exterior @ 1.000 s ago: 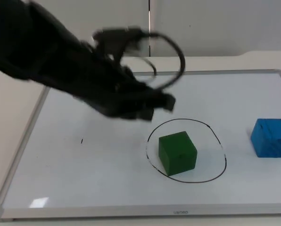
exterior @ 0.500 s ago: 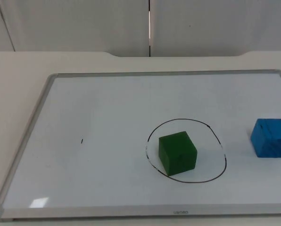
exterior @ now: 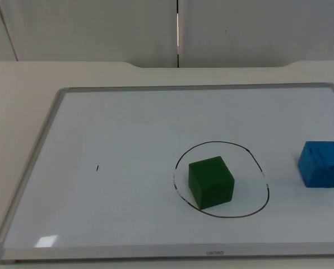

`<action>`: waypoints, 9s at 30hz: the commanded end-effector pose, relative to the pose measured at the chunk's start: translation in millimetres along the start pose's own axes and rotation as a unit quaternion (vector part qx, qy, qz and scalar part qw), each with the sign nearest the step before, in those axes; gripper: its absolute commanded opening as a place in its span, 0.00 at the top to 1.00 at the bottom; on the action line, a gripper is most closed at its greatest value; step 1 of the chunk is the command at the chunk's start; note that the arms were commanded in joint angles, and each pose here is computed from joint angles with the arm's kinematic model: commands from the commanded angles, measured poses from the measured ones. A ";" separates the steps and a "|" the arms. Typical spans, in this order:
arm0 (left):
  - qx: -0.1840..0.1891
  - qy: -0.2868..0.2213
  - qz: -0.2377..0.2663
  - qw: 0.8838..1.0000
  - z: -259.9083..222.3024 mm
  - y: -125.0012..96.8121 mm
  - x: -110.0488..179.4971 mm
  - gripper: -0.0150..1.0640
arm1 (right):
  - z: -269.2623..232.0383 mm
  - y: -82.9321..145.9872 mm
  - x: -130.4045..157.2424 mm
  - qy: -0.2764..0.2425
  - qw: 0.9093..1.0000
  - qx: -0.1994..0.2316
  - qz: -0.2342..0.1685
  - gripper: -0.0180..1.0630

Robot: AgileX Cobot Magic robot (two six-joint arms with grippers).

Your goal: Push the two cubes into the marked area.

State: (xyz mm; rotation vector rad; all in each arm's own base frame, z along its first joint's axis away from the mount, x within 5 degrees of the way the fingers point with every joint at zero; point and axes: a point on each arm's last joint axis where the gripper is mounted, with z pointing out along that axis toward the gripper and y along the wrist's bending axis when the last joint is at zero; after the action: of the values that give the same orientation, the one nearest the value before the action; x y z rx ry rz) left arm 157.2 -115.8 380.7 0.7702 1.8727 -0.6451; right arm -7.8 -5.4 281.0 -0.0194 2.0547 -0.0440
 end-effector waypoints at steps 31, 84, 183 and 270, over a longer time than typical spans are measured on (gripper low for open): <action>-0.112 -0.001 0.004 0.994 -128.7 -39.8 84.9 0.99 | 0.4 3.6 0.0 -0.006 1.000 -0.018 0.011 0.01; -0.186 0.041 -0.019 0.981 -136.7 -34.4 176.8 0.99 | 0.0 5.9 -1.5 -0.009 0.999 -0.031 0.018 0.01; -0.193 0.040 -0.023 0.980 -137.2 -33.2 176.9 0.99 | 381.1 57.5 -22.2 0.361 0.929 -0.049 0.059 0.98; -0.194 0.041 -0.022 0.980 -137.3 -33.0 176.9 0.99 | 368.3 131.9 -22.2 0.335 0.934 -0.112 0.049 0.98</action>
State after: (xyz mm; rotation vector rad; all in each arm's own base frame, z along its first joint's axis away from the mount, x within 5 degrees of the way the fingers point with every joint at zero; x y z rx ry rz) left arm -5.5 1.0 275.1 0.5193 2.0197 -0.2673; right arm 328.1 113.5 122.1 -0.0345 2.7543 0.2760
